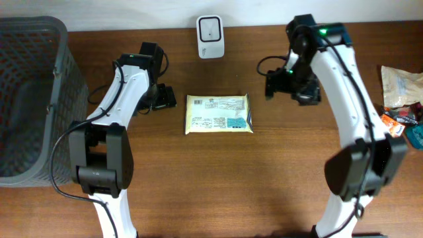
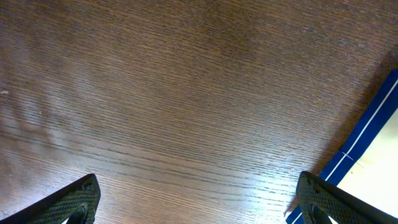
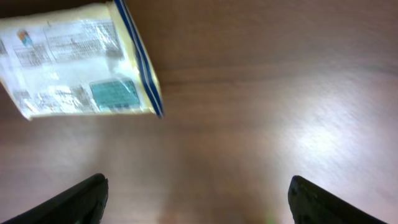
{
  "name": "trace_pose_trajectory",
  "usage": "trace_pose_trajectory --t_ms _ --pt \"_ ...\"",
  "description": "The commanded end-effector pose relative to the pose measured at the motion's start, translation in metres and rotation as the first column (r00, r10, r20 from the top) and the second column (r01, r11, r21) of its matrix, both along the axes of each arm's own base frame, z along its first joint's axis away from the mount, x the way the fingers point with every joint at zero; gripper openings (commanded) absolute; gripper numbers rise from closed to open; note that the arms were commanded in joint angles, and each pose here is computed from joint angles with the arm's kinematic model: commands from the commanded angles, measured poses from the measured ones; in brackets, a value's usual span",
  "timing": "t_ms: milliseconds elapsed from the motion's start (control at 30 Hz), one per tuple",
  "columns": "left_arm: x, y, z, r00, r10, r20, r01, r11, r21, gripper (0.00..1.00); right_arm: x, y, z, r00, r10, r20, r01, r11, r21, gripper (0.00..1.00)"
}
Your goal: Scan the item barcode
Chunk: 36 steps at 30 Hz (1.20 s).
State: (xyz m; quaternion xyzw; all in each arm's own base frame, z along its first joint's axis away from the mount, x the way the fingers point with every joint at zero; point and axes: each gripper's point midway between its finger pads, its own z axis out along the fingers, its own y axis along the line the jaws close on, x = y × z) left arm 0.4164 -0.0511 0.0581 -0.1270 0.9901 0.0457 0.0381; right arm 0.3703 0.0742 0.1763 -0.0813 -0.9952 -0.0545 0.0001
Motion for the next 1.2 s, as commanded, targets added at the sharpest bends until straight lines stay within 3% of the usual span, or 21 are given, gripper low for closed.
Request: trace_pose_trajectory --t_ms 0,167,267,667,1167 --pt "0.003 -0.003 0.006 1.0 -0.009 0.014 0.01 1.0 -0.016 0.99 -0.014 -0.011 0.023 0.999 0.03 0.04 -0.026 0.994 -0.106 0.93" --pt "0.003 -0.004 0.006 1.0 -0.01 0.014 0.01 1.0 -0.021 0.99 -0.025 0.006 0.018 0.996 0.086 0.014 -0.084 0.989 -0.121 0.94" --pt "0.003 -0.004 0.006 1.0 -0.01 0.014 0.01 1.0 -0.021 0.99 -0.018 0.01 0.016 0.993 0.107 0.045 -0.1 0.985 -0.144 1.0" --pt "0.003 -0.004 0.006 1.0 -0.01 0.014 0.01 1.0 -0.021 0.99 0.006 0.008 0.011 0.986 0.102 0.134 -0.079 0.982 -0.169 0.99" --pt "0.003 -0.004 0.006 1.0 -0.01 0.014 0.01 1.0 -0.021 0.99 0.002 0.007 0.0 0.989 0.103 0.105 -0.084 0.981 -0.174 0.98"
